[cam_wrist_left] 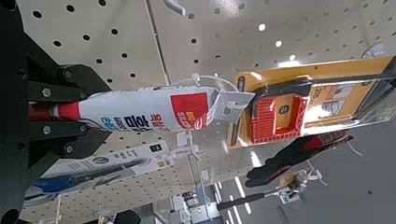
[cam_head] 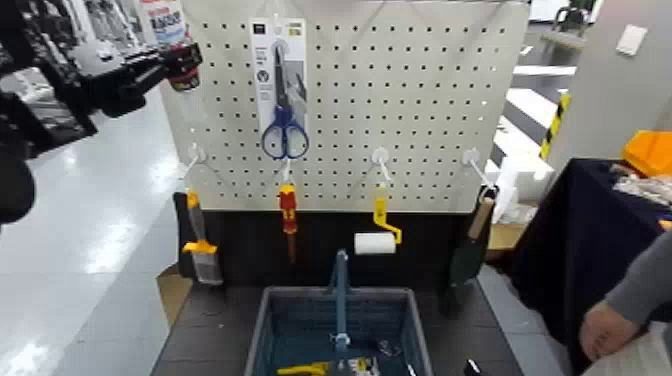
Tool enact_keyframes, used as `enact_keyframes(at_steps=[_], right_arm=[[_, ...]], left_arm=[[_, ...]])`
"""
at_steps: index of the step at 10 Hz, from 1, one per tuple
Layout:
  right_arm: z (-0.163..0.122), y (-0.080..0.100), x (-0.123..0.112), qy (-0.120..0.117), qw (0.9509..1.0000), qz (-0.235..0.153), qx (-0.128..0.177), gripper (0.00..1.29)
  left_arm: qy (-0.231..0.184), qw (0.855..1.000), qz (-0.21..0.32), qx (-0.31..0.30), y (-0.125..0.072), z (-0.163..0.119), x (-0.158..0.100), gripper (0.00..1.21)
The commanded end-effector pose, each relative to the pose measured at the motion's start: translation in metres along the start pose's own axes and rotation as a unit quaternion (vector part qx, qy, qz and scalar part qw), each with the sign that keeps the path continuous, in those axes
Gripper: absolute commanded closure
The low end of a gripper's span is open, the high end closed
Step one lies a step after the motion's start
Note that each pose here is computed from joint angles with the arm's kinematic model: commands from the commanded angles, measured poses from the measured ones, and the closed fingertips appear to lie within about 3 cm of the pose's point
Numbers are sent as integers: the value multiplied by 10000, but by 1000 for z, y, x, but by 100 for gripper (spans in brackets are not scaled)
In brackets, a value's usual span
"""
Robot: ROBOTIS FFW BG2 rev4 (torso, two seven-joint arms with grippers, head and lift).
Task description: Put the red glue tube into the crate.
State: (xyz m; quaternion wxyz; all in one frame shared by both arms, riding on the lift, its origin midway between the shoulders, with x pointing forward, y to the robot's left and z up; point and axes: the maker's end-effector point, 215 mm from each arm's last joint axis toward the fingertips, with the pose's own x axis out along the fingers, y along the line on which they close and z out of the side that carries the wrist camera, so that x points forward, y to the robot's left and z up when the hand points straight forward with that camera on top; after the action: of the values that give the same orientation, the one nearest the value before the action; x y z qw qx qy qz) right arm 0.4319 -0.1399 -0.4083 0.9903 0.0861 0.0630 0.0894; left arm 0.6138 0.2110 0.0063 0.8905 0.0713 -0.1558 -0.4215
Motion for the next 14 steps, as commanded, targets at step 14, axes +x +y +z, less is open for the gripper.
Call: enact_keyframes(at_steps=[14], right_arm=[[-3,1,0,66,10000,7,1,16]], left_arm=[[16,9813,-658,-1811,-126,-109,31,112]])
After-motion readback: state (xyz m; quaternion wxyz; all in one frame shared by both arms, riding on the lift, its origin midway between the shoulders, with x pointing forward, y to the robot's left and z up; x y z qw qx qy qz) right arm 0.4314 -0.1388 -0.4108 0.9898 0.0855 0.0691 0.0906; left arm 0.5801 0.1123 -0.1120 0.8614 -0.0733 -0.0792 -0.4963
